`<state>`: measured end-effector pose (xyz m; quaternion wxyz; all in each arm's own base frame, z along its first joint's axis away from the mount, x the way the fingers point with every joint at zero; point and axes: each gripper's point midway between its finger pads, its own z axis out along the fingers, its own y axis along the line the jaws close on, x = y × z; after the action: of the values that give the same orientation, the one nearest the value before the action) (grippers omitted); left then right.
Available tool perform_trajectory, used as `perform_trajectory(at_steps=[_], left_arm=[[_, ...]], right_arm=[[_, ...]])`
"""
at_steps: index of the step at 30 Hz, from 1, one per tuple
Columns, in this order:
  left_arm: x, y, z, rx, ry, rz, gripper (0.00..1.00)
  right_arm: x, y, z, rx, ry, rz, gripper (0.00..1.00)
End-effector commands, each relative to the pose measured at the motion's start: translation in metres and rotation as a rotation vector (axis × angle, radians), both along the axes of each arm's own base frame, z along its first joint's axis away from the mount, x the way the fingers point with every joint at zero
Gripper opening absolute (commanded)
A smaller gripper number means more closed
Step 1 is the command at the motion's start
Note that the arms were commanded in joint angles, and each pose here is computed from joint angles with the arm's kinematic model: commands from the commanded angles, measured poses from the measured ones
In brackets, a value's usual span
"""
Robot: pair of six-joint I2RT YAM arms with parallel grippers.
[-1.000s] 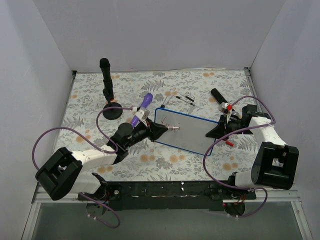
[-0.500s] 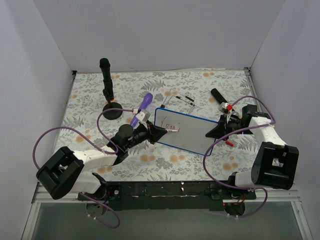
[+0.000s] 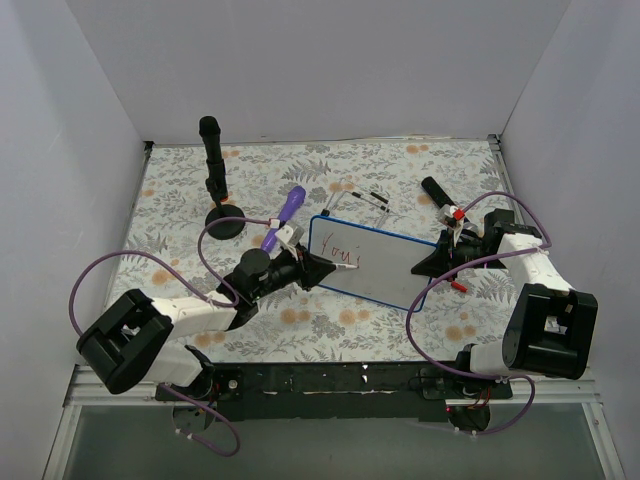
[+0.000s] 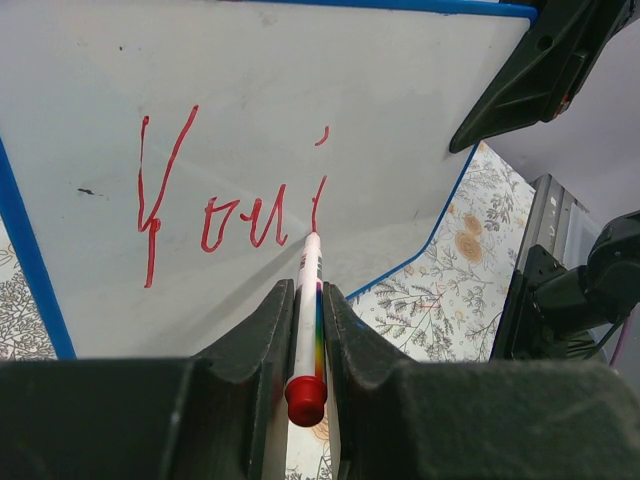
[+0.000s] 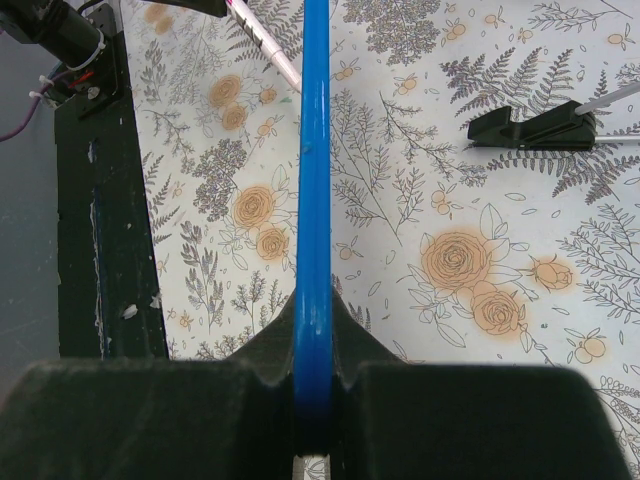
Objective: Write a sentence on the whiteboard
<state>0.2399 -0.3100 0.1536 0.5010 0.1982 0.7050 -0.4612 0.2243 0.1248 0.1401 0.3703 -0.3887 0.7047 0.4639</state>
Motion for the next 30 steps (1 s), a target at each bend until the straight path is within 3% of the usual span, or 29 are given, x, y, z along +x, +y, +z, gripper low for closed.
perform_trajectory(at_steps=[1, 30], left_arm=[[0.014, 0.001, 0.023, -0.012, -0.06, 0.052, 0.0], [0.006, -0.017, 0.064, -0.089, -0.105, -0.046, 0.0]], right_arm=[[-0.007, 0.0, 0.0, -0.02, -0.012, 0.012, 0.01], [-0.007, 0.0, 0.0, -0.02, -0.012, 0.012, 0.01]])
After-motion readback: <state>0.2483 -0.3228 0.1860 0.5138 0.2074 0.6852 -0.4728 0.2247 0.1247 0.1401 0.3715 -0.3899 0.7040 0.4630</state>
